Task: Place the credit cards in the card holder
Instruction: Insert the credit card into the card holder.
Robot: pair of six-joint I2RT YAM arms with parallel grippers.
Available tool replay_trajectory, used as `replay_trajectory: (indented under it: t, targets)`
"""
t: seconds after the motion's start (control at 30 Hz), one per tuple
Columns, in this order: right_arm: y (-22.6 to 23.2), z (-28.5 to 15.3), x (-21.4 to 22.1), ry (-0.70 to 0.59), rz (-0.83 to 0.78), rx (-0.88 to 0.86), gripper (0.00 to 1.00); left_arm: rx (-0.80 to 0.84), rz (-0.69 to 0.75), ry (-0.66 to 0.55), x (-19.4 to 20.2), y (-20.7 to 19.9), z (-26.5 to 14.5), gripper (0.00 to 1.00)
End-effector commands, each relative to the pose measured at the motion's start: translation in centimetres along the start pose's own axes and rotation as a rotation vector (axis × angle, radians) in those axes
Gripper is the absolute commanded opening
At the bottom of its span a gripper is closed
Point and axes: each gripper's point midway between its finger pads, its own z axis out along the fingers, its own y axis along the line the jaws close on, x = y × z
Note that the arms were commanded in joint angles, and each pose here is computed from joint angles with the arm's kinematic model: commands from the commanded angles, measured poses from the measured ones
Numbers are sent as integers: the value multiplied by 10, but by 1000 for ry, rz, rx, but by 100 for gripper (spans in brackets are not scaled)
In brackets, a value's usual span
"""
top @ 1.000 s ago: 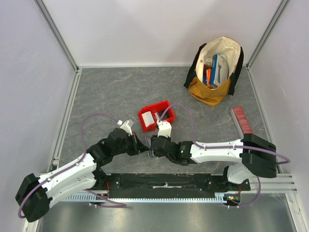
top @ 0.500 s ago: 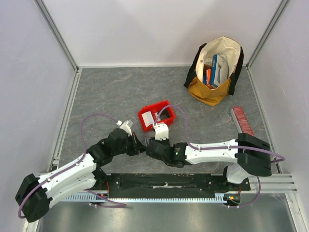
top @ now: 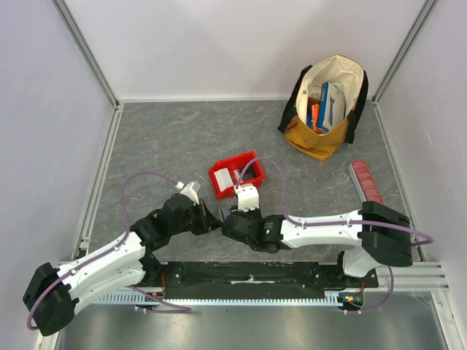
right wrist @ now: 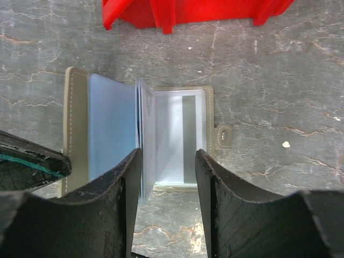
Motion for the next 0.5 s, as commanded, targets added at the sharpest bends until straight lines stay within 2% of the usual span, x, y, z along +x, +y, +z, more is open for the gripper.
replay_trajectory:
  t: [0.0, 0.27, 0.47]
  targets:
    - [-29, -1, 0, -8, -33, 97, 50, 37, 5, -36, -8, -9, -2, 2]
    - [-55, 0, 3, 8, -20, 142, 50, -79, -22, -27, 6, 28, -2, 2]
    - [-49, -5, -13, -9, 33, 83, 50, -216, -66, -10, 25, 71, -5, 2]
